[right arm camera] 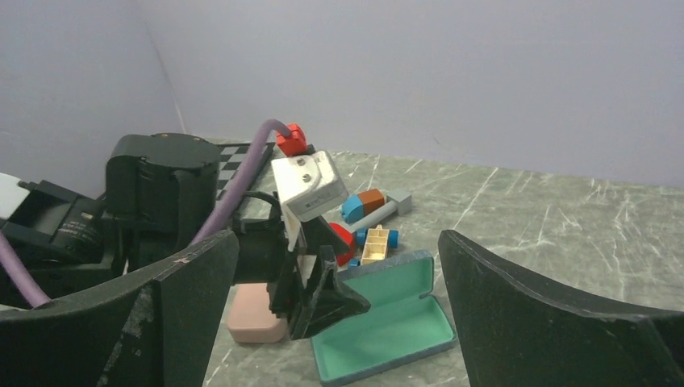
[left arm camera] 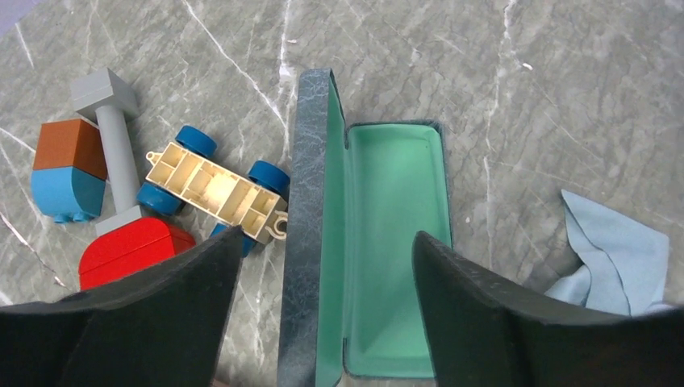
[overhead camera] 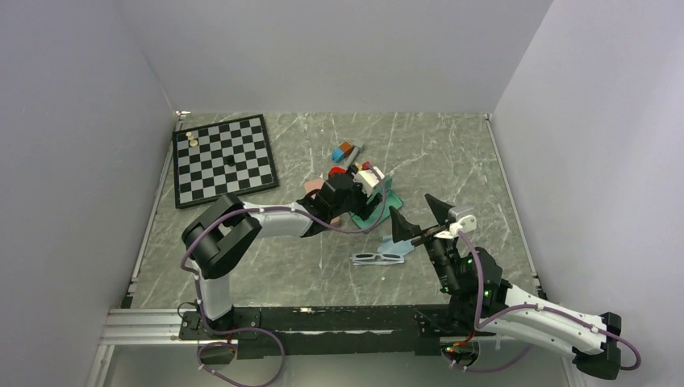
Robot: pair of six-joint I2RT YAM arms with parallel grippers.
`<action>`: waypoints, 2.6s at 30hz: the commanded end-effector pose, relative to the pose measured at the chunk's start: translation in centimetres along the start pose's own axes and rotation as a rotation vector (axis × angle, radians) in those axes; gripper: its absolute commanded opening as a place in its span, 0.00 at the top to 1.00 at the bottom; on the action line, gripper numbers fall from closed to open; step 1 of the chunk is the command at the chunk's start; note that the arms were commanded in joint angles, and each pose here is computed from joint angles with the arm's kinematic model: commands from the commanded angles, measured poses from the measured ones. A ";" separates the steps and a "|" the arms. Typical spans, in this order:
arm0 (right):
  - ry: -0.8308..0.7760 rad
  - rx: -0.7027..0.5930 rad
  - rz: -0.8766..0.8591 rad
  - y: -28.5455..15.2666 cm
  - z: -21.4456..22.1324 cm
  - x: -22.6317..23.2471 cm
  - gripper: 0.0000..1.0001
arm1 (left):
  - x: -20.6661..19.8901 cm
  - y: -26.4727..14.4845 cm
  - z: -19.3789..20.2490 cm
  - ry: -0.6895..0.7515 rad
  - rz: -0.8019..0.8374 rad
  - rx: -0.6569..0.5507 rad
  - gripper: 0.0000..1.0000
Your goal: Organize the sunglasses
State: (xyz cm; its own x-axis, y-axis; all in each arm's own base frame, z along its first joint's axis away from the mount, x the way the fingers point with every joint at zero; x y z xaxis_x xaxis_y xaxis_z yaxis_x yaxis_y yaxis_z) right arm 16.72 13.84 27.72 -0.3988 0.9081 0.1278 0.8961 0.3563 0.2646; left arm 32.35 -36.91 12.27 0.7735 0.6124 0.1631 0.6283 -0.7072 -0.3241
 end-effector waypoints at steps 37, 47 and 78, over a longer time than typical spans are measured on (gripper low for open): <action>0.324 1.064 0.622 1.9 19.4 -8.4 0.43 | 5.3 -24.0 5.1 -0.834 -0.417 0.066 0.01; 0.276 1.210 0.697 -0.3 23.1 -9.2 0.67 | 5.0 -23.2 5.5 -0.836 -0.391 0.095 0.01; 0.213 0.817 -0.237 7.6 3.0 7.9 1.00 | 4.5 -28.0 2.1 -0.827 -0.333 -0.135 0.01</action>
State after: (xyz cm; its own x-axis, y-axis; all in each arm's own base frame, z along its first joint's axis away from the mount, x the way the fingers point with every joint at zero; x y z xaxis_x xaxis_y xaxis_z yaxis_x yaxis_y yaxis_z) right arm 22.41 21.34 25.70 -0.3969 0.8662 0.3037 0.7162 0.4992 -0.4878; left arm 18.75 -14.36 19.95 0.2927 0.8165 -0.4976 0.8434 -0.4657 -0.2681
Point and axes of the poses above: each gripper's point midway between its finger pads, its own y axis out along the fingers, its own x axis along the line the jaws close on, z = x × y, the point moved 4 cm from there along -y, back along the fingers, and after that the axes turned 2 degrees about y, right-handed, at the moved point
